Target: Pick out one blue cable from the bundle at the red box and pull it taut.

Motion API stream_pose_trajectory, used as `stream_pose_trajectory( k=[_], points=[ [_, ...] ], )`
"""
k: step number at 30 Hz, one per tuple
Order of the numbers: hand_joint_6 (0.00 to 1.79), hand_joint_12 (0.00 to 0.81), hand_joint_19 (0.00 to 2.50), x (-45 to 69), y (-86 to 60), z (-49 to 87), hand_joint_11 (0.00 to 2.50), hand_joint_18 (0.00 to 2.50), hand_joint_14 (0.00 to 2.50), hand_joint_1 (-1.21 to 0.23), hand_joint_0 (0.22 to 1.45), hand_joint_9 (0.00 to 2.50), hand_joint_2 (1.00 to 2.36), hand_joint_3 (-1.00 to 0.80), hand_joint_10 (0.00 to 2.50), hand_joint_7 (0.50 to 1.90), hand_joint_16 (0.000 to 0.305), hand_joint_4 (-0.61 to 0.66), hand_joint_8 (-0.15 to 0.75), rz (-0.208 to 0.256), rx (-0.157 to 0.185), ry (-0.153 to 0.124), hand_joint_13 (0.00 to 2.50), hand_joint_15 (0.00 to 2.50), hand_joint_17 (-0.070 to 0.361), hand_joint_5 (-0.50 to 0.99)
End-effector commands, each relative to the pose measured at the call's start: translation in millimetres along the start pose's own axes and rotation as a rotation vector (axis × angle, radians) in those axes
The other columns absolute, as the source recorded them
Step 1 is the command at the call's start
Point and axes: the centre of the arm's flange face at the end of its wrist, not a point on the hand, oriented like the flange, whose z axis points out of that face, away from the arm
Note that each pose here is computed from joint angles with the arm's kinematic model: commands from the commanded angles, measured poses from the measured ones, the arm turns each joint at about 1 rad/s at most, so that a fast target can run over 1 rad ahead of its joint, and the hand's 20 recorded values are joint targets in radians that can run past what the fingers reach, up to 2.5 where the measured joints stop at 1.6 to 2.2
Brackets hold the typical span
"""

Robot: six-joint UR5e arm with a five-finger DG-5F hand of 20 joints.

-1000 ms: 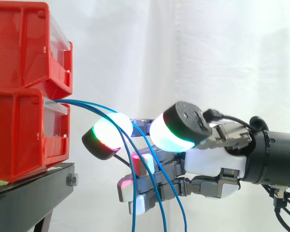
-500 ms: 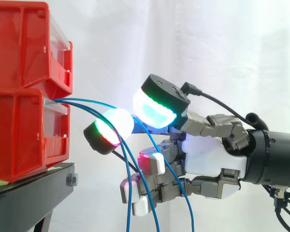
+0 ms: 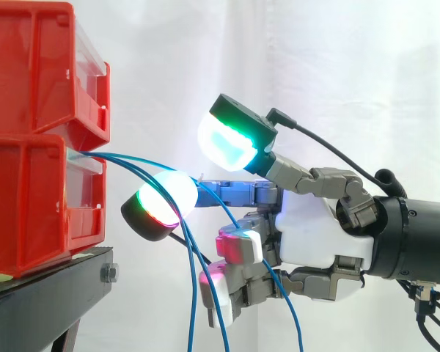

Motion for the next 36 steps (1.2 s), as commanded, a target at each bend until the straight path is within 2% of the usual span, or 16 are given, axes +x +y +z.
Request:
stream_pose_trajectory(
  k=[1,10,16,22,30,36],
  points=[
    [0.76,0.367,0.65,0.2,-0.6,-0.6,0.89,0.85,0.02,-0.34,0.54,1.33,1.00,-0.50,0.02,0.77,0.048,0.01,0.238,-0.003,0.007,0.001,1.13,0.72,0.107,-0.12],
    [0.79,0.367,0.65,1.4,-0.8,-0.9,0.94,0.84,0.02,-0.40,0.54,1.31,1.00,-0.50,0.02,0.71,0.048,0.02,0.251,-0.013,0.009,0.003,1.15,0.82,0.108,-0.14],
    [0.82,0.362,0.67,1.4,-0.8,-0.9,1.13,0.84,0.02,-0.46,0.54,1.32,1.00,-0.50,0.02,0.66,0.048,0.03,0.245,-0.015,0.009,0.003,1.20,0.94,0.107,-0.16],
    [0.83,0.359,0.67,1.4,-0.8,-0.9,1.15,0.84,0.02,-0.49,0.55,1.31,1.00,-0.50,0.02,0.65,0.047,0.03,0.240,-0.015,0.009,0.003,1.21,0.96,0.106,-0.17],
    [0.86,0.334,0.70,-0.9,4.2,1.8,1.26,0.83,0.02,-0.51,0.61,1.36,1.00,-0.49,0.01,0.63,0.044,0.02,0.223,-0.013,0.003,0.004,1.26,1.05,0.100,-0.17],
    [0.89,0.334,0.72,-4.8,8.6,3.0,1.29,0.83,0.02,-0.54,0.61,1.35,1.01,-0.35,0.01,0.62,0.041,0.01,0.230,-0.016,0.038,0.006,1.25,1.06,0.093,-0.17]
  ],
)
